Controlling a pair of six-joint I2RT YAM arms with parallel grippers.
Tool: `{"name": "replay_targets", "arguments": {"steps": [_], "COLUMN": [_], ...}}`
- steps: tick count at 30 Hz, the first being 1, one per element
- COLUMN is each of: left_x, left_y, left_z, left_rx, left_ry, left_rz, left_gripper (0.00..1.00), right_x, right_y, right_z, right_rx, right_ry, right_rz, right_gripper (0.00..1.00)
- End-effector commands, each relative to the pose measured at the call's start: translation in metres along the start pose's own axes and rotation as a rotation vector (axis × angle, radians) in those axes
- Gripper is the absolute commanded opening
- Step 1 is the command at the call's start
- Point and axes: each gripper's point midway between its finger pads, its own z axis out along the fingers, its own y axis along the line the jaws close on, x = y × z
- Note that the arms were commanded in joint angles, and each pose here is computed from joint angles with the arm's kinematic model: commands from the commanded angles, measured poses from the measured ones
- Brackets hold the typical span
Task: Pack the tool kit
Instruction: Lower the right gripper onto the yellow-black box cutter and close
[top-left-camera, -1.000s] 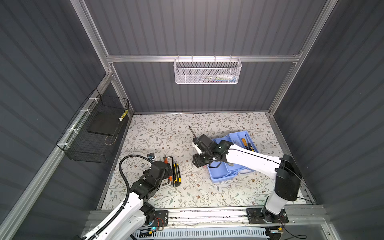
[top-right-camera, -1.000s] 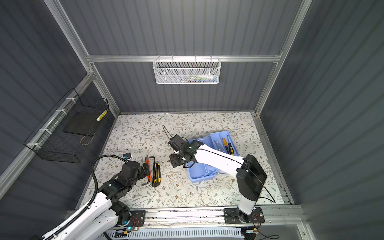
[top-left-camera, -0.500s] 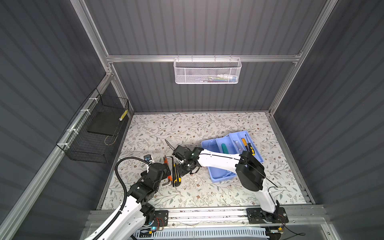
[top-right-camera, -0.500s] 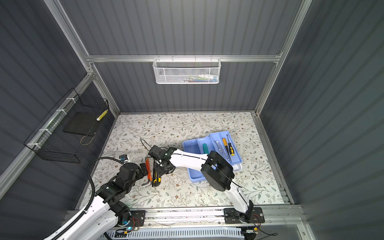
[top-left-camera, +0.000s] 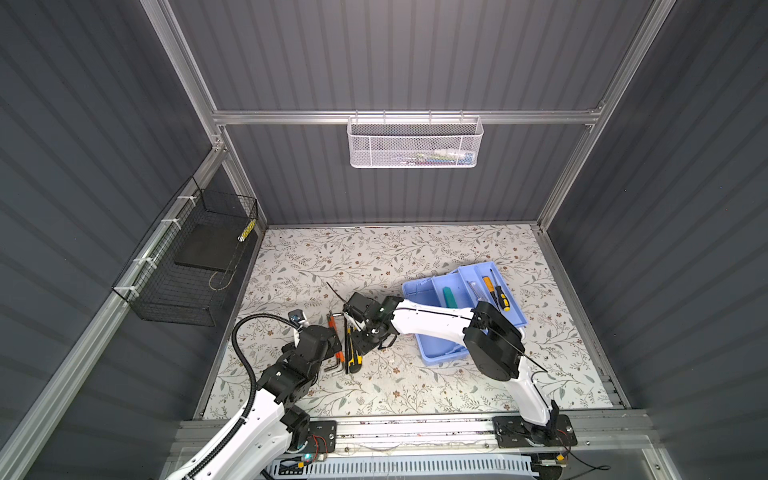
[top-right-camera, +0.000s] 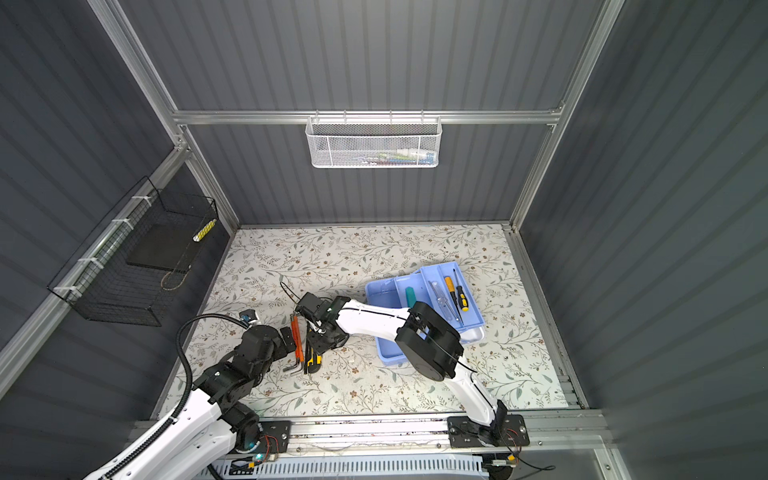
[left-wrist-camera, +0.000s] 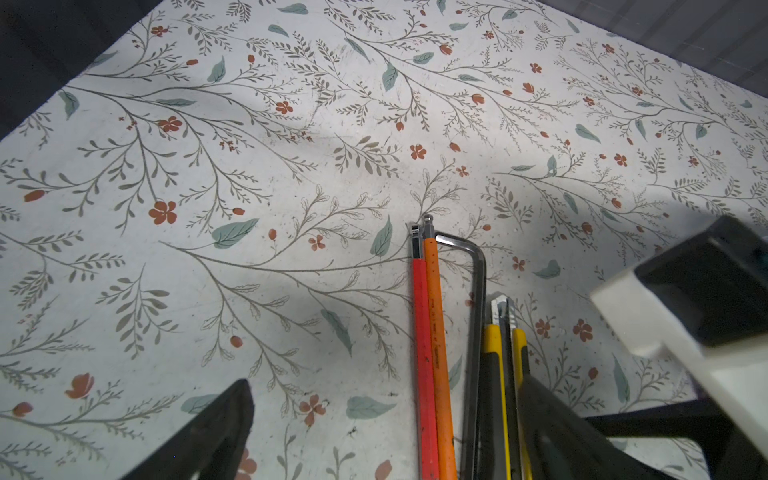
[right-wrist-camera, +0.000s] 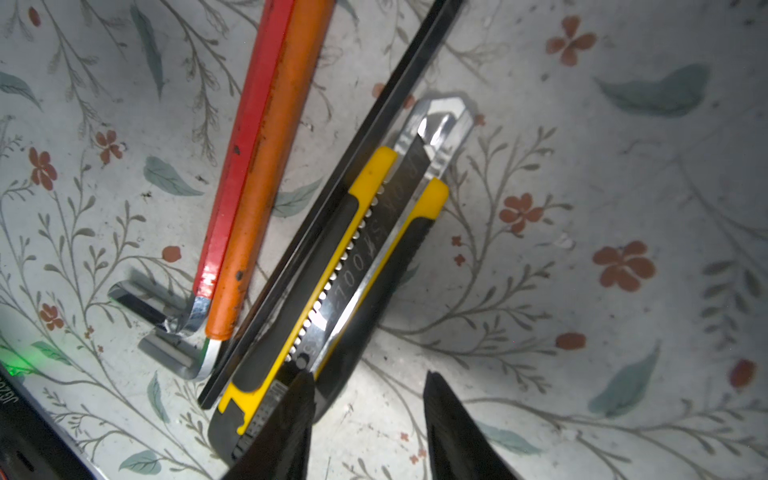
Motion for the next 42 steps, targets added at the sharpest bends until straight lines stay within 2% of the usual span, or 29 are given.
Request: {"name": "replay_targets", "arguments": {"steps": [1,6,10,19,23,27,31,37,42], "left_x": [0.001,0.002,0.002,0.002,0.003,0.004,0.003,0.002,0.002], "left_y": [0.005,0.004,0.003,0.001,-0.001,-0.001,-0.001,0.001,0.002], "left_z": [0.001,0.002,0.001,0.002,0.003,0.003,0.003,0.001,0.000], "left_rx": [-0.022,-0.023,-0.012,-0.004,-0.003,0.000,-0.004,-0.002,0.000], "left_ry": [0.004,0.011,0.009,0.016,0.020,0.025,0.024,0.009,0.003], "left_rz": [0.001,0.007,0.010,0.017,0.022,0.027,0.027,0.015,0.008], "left_gripper": [0.99,0.99,1.00,0.99,1.00,1.00,0.99,0.99,0.99], "right_x": [-0.004,-0.001,0.003,0.014,0.006,-0.001,0.012,0.030,0.032], "right_y": [0.001,-0.005,-0.018,-0.057,-0.052,-0.040,-0.029,-0.024,-0.034], "right_z": [0.006,0.022,0.016,-0.021,-0.044,-0.062,-0.051,-0.024,-0.016], "right_rx": [-0.007,0.025,0.096,0.165,0.156,0.111,0.084,0.142,0.242], "right_ry": [-0.008,0.038,0.040,0.026,-0.009,-0.053,-0.013,0.051,0.071], "right_rz": [0.003,-0.016,-0.044,-0.057,-0.105,-0.054,0.001,0.032,0.037], "right_gripper": [0.47,0.46,0.45,0.46,0.50,0.54,0.57,0.61,0.62]}}
